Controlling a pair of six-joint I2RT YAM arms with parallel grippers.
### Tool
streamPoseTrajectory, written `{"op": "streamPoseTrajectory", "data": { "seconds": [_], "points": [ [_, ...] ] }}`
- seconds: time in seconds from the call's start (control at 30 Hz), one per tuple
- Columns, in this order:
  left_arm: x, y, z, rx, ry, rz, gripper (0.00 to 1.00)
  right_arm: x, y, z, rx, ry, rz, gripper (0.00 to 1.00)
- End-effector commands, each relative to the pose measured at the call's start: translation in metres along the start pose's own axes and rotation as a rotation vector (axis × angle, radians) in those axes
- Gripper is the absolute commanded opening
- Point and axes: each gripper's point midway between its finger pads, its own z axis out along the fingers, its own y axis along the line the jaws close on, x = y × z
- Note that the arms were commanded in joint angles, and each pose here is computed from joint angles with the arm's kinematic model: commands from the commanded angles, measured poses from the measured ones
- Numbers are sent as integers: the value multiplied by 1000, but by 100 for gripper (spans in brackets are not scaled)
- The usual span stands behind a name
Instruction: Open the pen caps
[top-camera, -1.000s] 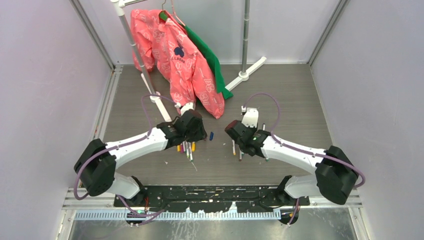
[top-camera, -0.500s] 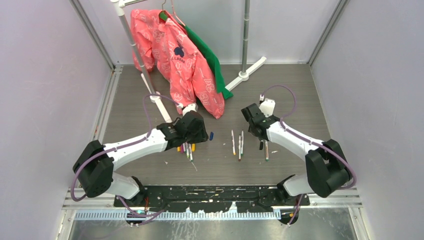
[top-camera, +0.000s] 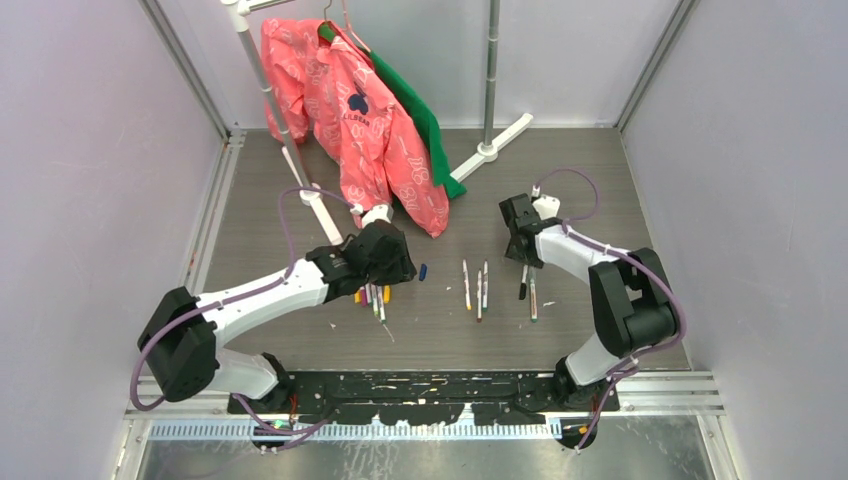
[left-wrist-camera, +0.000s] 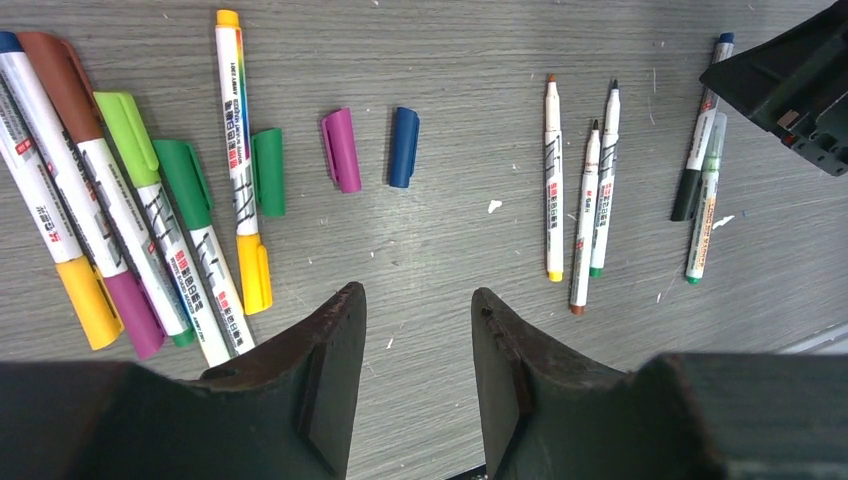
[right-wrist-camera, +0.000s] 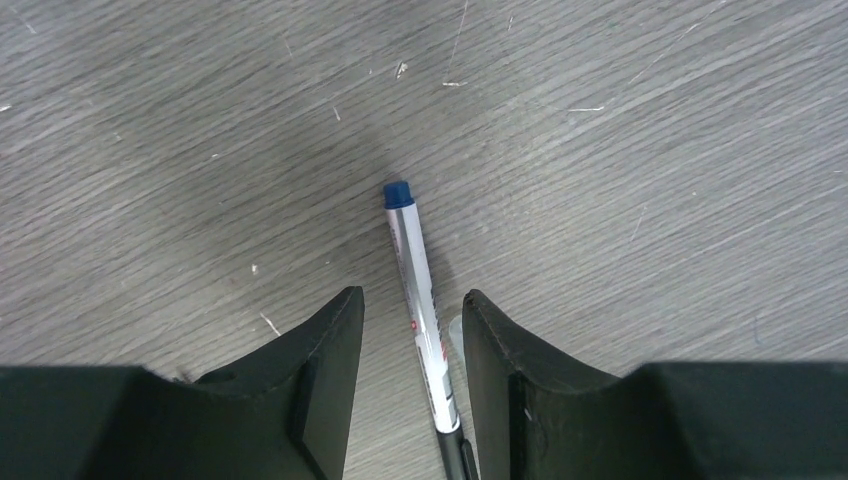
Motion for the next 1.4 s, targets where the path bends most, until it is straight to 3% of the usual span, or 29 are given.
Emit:
{"op": "streamPoseTrajectory", "data": {
  "seconds": [0.0, 0.2, 0.33, 0.5, 0.6, 1.13, 1.37],
  "points": [
    [-14, -15, -12, 49, -39, 1, 44, -18, 12, 4, -57, -12, 20, 47],
    [-16, -15, -14, 50, -45, 0, 44, -10, 9, 19, -46, 45, 14, 44],
    [-17, -14, -17, 52, -50, -2, 44, -1, 8, 24, -39, 78, 5, 35],
    [-15, -11, -21, 55, -50, -9, 44, 9, 8, 29, -39, 111, 9, 11],
    [-13, -10, -24, 72, -51, -14, 45, 8, 12, 22, -79, 101, 28, 1],
    [29, -93, -19, 556, 78, 58, 49, -33, 83, -104, -486, -103, 57, 1],
    [41, -116, -11, 627, 112, 65, 50, -21, 104, -136, -577, -118, 48, 1]
  ]
}}
